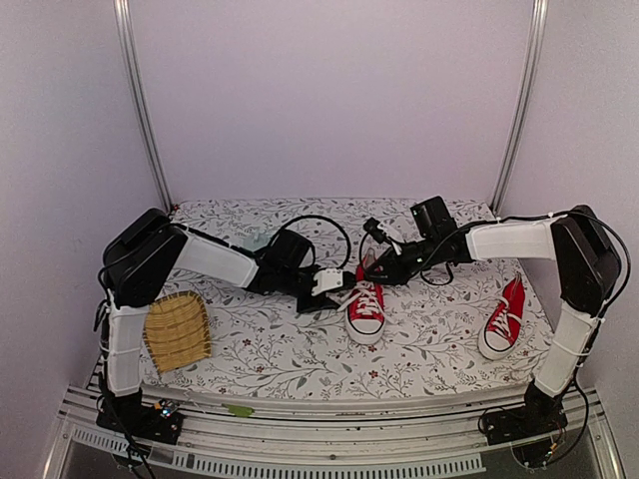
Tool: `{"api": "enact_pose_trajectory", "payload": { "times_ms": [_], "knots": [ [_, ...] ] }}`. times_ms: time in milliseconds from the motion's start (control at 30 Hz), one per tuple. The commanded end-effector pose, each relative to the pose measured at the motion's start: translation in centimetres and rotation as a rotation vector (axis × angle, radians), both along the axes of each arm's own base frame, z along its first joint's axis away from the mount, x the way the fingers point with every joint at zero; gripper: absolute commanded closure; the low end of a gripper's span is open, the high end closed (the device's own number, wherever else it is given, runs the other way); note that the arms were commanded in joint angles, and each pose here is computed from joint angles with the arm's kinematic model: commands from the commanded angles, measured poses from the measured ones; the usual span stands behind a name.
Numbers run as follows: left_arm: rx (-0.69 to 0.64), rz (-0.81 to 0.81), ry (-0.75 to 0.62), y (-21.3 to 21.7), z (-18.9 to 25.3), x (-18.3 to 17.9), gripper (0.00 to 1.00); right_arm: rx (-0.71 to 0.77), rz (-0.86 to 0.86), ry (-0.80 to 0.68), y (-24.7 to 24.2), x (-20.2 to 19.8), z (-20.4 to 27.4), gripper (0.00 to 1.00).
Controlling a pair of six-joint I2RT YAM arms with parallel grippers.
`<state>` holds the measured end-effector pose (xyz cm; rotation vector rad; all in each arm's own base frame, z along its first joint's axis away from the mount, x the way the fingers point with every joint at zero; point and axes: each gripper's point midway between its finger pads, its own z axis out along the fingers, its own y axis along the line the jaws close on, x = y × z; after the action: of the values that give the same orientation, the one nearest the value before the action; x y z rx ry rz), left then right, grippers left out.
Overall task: Tie the shoes
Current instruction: Cross the half-tied shoelace with the shoelace loop.
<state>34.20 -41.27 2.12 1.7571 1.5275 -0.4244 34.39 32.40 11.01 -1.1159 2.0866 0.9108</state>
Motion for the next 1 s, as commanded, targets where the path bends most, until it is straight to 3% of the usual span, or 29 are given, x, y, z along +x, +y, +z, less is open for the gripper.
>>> {"api": "enact_pose_trajectory", "payload": {
  "times_ms": [0,200,267,433,533,667,967],
  "knots": [
    [-0.026,0.025,-0.041,-1.1,0.3,0.8,0.63,0.017,-0.012,-0.021,-0.3,-0.1,1.3,0.74],
    [-0.071,0.012,-0.039,-1.9,1.4,0.2,0.83,0.014,-0.017,-0.015,-0.8,-0.5,1.0,0.74],
    [-0.077,0.009,-0.029,-2.1,1.4,-0.1,0.84,0.011,-0.022,-0.010,-0.9,-0.5,0.7,0.74],
    [-0.044,0.004,-0.046,-2.1,0.7,-0.5,0.76,0.010,-0.029,-0.024,-0.6,0.3,0.6,0.74],
    [-0.058,0.047,-0.060,-2.2,1.0,0.3,0.81,0.011,-0.024,-0.026,-0.1,1.0,0.5,0.74],
    [-0.095,0.085,-0.085,-2.6,1.8,0.9,1.00,0.016,-0.017,-0.035,0.3,1.5,0.8,0.75],
    [-0.168,0.141,-0.136,-3.0,5.3,1.5,1.00,0.044,0.009,-0.028,0.3,0.8,1.6,0.75]
  ]
}}
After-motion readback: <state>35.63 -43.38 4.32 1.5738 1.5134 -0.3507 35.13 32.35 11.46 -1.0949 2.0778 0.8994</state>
